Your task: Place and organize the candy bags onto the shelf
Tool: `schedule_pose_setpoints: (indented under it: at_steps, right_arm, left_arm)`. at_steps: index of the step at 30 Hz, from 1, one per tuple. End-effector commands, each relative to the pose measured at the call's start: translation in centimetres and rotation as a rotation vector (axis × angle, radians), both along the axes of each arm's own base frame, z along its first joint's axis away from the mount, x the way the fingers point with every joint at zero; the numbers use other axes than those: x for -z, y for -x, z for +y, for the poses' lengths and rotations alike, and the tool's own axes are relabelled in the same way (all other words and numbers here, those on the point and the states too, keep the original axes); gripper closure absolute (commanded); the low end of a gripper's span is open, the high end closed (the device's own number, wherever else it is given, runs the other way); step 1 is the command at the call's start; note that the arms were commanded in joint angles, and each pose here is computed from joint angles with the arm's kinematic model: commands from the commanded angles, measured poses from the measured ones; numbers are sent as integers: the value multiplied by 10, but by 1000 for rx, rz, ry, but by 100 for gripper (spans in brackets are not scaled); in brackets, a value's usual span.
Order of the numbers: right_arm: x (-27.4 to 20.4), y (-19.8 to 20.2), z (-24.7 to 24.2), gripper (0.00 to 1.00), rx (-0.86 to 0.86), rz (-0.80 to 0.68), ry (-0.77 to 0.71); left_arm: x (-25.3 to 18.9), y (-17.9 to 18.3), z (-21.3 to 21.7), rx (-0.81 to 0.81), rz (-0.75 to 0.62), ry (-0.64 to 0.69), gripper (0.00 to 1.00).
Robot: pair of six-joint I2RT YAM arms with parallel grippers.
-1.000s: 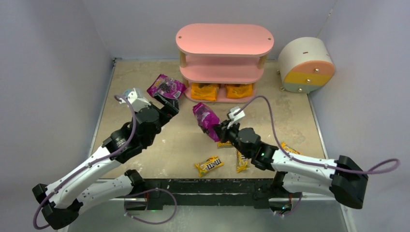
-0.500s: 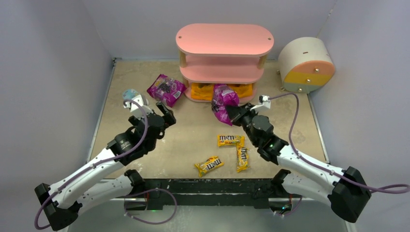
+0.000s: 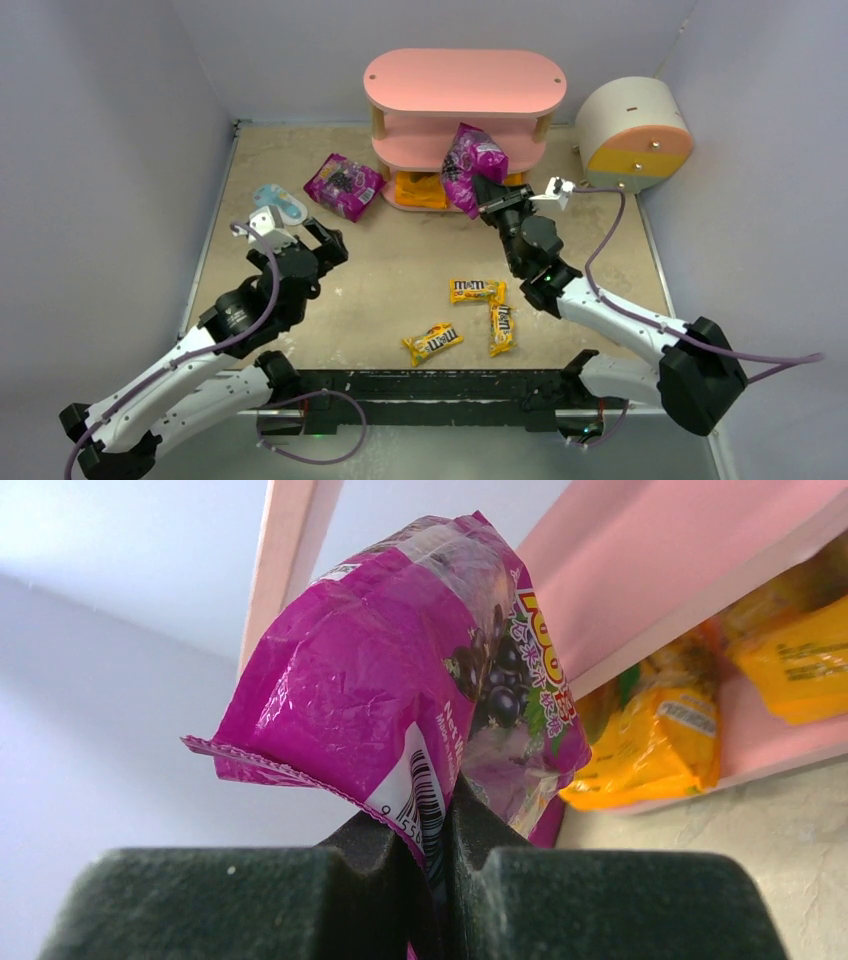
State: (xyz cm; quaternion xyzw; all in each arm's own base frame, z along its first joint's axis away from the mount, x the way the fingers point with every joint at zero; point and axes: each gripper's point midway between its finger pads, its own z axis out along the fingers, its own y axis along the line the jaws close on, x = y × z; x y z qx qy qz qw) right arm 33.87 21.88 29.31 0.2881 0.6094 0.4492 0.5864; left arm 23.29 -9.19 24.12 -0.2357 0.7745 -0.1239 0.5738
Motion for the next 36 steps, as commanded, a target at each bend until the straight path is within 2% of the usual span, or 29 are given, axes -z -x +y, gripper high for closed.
schedule_pose_setpoints:
  at_steps: [1,6,13,28,32,36]
  right_arm:
    - [-79,-15,-37,100,154,-173,-284]
    - [-70,-34,-47,100,197,-128,-310]
    - [-70,-44,-51,100,134,-141,-429]
    - [-107,-52,-59,100,140,-159,-533]
    - [-97,-58,-64,100,185,-133,-521]
    - [-66,-70,-76,100,244,-78,-550]
  left_arm:
    - [1,1,9,-31,-13,-2,2]
    - [4,2,11,-42,-4,-3,2]
    - [7,1,6,-30,8,-1,2]
    - [12,-5,-2,-29,26,-5,2]
    - [11,-5,-2,-30,24,1,2]
    - [11,-5,-2,-29,25,-3,2]
